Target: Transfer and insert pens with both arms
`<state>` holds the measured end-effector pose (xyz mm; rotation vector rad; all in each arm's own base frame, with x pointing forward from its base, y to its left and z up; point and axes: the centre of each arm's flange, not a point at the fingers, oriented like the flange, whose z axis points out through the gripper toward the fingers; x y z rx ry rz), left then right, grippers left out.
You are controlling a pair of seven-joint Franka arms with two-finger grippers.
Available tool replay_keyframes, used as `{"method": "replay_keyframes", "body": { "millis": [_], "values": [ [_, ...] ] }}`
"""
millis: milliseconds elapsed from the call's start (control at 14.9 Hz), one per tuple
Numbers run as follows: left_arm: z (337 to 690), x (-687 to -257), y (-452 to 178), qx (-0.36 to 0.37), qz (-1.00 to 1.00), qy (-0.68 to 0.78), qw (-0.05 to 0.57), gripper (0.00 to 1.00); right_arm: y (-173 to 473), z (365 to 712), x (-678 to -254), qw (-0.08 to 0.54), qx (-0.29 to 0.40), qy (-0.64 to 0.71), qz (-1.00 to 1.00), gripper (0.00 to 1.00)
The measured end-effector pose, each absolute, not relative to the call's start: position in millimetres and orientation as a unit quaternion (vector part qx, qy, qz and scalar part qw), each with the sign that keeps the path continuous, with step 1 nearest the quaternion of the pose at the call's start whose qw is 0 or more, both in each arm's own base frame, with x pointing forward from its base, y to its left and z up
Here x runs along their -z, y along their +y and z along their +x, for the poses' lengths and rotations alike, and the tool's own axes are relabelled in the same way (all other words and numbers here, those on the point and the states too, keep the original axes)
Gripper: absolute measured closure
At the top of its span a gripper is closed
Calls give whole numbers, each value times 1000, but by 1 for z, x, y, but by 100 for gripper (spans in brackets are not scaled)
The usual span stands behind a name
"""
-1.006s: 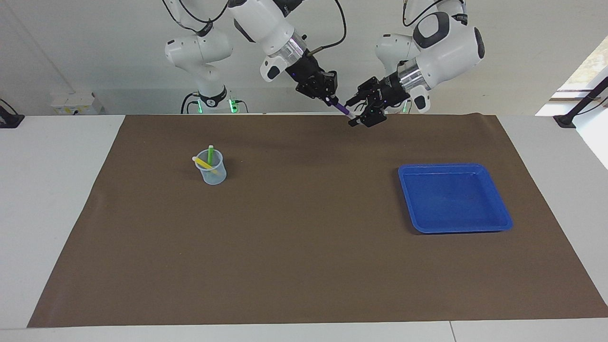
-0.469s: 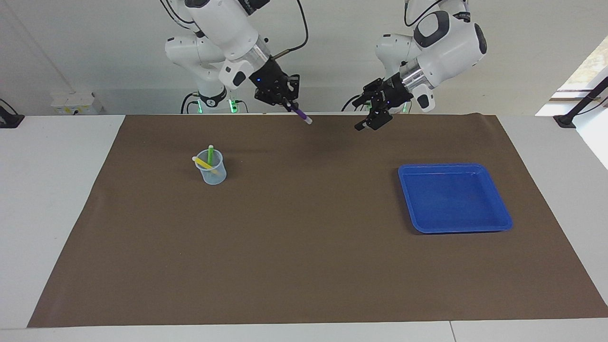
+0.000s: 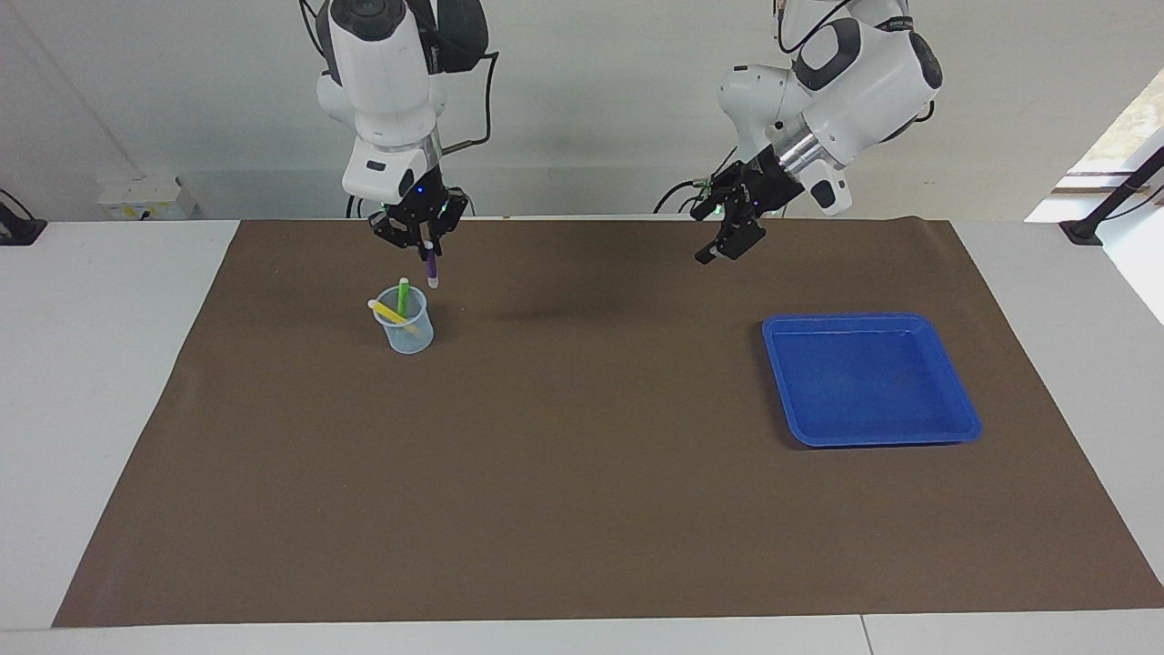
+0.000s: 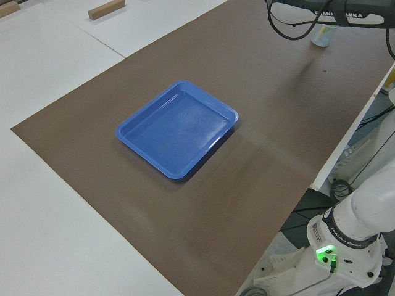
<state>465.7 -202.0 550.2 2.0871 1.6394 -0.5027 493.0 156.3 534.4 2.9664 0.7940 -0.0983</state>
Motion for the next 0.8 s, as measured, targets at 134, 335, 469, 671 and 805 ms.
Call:
{"method": "replay_keyframes", "body": {
  "millis": [134,335,469,671,805],
  "values": [
    [478,-555,-192,148,789,556,213,0,142,493,-513,55,47,287,955,82],
    [495,-562,-165,118,861,457,190,0,124,492,-497,58,62,293,952,82],
    [505,-570,-141,92,901,394,155,0,119,488,-483,58,71,294,951,82],
    [521,-592,-106,69,949,287,108,0,107,487,-468,55,76,304,948,82],
    [529,-601,-80,60,970,224,76,0,94,488,-463,53,78,308,947,82]
  ]
}}
